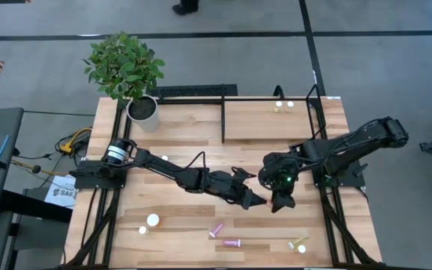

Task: Pick and place medicine bottles onto shelf by color
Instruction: Move the top orange pill bottle to the center of the table

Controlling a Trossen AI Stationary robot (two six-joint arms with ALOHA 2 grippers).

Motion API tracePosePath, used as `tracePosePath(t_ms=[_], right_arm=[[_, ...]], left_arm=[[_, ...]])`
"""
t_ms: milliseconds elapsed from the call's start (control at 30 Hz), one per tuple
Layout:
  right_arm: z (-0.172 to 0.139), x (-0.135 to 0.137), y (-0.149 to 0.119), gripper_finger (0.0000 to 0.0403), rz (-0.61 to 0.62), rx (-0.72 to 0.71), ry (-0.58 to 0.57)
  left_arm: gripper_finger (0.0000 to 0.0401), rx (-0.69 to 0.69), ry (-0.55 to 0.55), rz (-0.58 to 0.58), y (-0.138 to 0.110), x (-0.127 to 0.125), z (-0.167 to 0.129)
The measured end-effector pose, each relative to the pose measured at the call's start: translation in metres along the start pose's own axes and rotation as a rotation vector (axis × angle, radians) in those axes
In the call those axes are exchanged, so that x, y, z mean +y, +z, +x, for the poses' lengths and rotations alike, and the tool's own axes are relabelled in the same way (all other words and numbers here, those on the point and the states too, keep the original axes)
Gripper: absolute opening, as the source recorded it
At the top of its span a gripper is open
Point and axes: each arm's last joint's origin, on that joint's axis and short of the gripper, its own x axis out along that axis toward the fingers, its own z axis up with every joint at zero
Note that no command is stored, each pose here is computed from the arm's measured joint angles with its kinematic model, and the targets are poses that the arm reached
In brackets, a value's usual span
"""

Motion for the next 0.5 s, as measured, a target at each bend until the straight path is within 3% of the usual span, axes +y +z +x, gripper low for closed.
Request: tracePosePath(t_ms=[500], right_arm=[[-0.017,-0.002,-0.011,0.0195,0.045,0.066,0.031]], left_arm=[[0.0098,0.002,0.016,-0.003,0.0,0.002,0.0]])
